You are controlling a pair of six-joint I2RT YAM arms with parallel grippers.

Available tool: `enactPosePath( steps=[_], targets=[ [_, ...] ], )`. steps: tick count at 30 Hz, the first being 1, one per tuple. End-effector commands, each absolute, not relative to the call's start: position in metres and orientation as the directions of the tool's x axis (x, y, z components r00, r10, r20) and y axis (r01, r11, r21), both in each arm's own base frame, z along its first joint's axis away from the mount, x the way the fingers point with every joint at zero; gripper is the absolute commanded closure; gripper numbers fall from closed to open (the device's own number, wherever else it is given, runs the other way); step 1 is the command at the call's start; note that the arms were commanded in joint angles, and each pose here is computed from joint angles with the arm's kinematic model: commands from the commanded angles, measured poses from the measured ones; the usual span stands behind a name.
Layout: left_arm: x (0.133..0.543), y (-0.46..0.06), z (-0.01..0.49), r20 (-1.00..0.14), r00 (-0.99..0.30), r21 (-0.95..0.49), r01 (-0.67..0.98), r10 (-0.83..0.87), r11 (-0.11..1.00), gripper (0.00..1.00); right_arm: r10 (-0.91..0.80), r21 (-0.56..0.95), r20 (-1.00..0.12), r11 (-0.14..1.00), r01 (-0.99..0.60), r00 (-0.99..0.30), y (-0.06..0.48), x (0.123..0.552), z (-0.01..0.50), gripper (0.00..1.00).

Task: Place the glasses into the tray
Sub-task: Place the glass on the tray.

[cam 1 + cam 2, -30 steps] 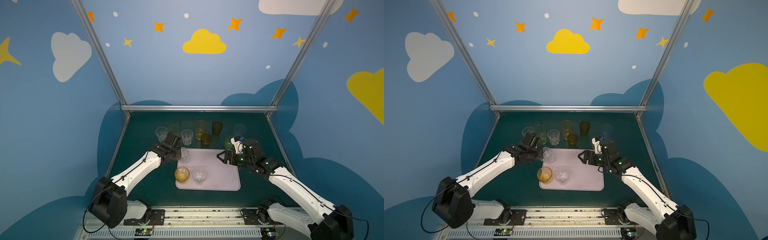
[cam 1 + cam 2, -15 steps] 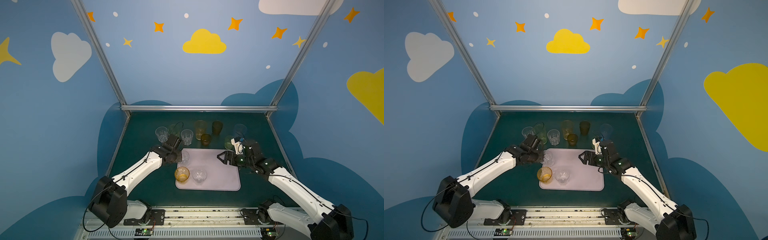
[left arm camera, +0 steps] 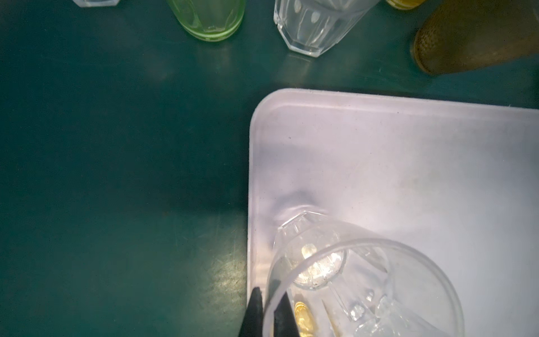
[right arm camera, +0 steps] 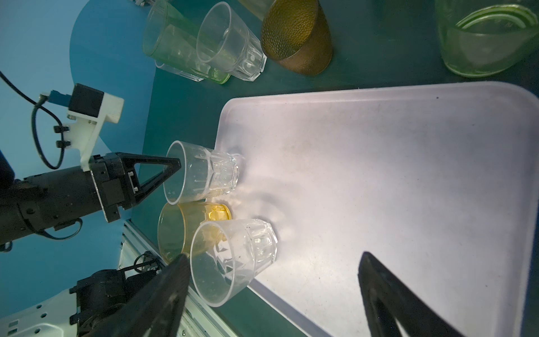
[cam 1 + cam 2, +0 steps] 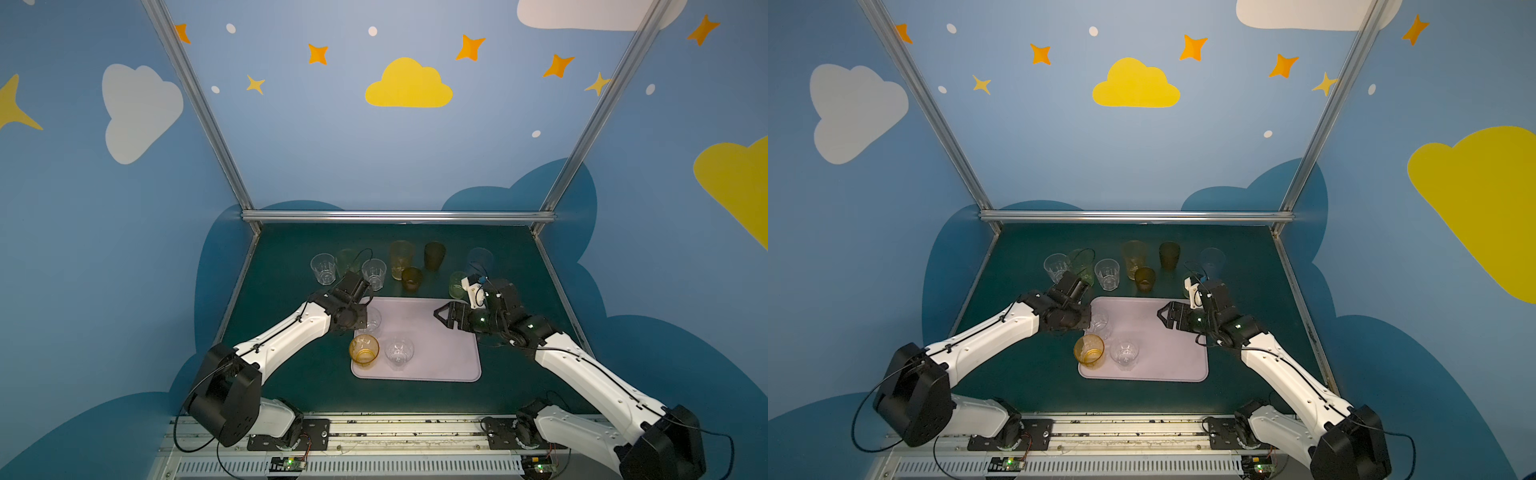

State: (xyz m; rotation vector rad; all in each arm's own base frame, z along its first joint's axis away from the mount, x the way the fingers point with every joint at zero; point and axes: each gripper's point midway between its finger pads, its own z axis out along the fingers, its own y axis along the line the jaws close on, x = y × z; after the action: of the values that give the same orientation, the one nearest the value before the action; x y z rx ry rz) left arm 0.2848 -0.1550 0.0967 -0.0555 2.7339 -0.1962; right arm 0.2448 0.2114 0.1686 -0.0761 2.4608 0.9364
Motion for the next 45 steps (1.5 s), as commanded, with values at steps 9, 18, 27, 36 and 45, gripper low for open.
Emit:
enactPosePath(
  steps=[9, 18, 27, 36, 45],
  targets=[
    [0.280, -0.156, 0.089, -0.357, -0.931, -0.144, -0.029, -0.079, 0.989, 0.95, 0.121, 0.605, -0.456, 0.769, -0.207, -0.882, 0.211, 0.246, 0.159, 0.10],
    [0.286, -0.143, 0.098, -0.410, -0.907, -0.097, -0.062, -0.096, 0.993, 0.63, 0.117, 0.599, -0.455, 0.774, -0.206, -0.883, 0.209, 0.244, 0.157, 0.09],
    [0.295, -0.114, 0.126, -0.523, -0.844, -0.029, -0.120, -0.117, 0.992, 0.19, 0.119, 0.592, -0.457, 0.780, -0.202, -0.881, 0.207, 0.244, 0.157, 0.09],
    [0.306, -0.094, 0.155, -0.632, -0.700, -0.280, -0.194, -0.333, 0.940, 0.00, 0.106, 0.566, -0.472, 0.797, -0.209, -0.875, 0.202, 0.243, 0.172, 0.09],
    [0.296, -0.078, 0.152, -0.631, -0.641, -0.372, -0.244, -0.437, 0.895, 0.00, 0.113, 0.414, -0.528, 0.899, -0.139, -0.842, 0.170, 0.254, 0.188, 0.10]
  ],
)
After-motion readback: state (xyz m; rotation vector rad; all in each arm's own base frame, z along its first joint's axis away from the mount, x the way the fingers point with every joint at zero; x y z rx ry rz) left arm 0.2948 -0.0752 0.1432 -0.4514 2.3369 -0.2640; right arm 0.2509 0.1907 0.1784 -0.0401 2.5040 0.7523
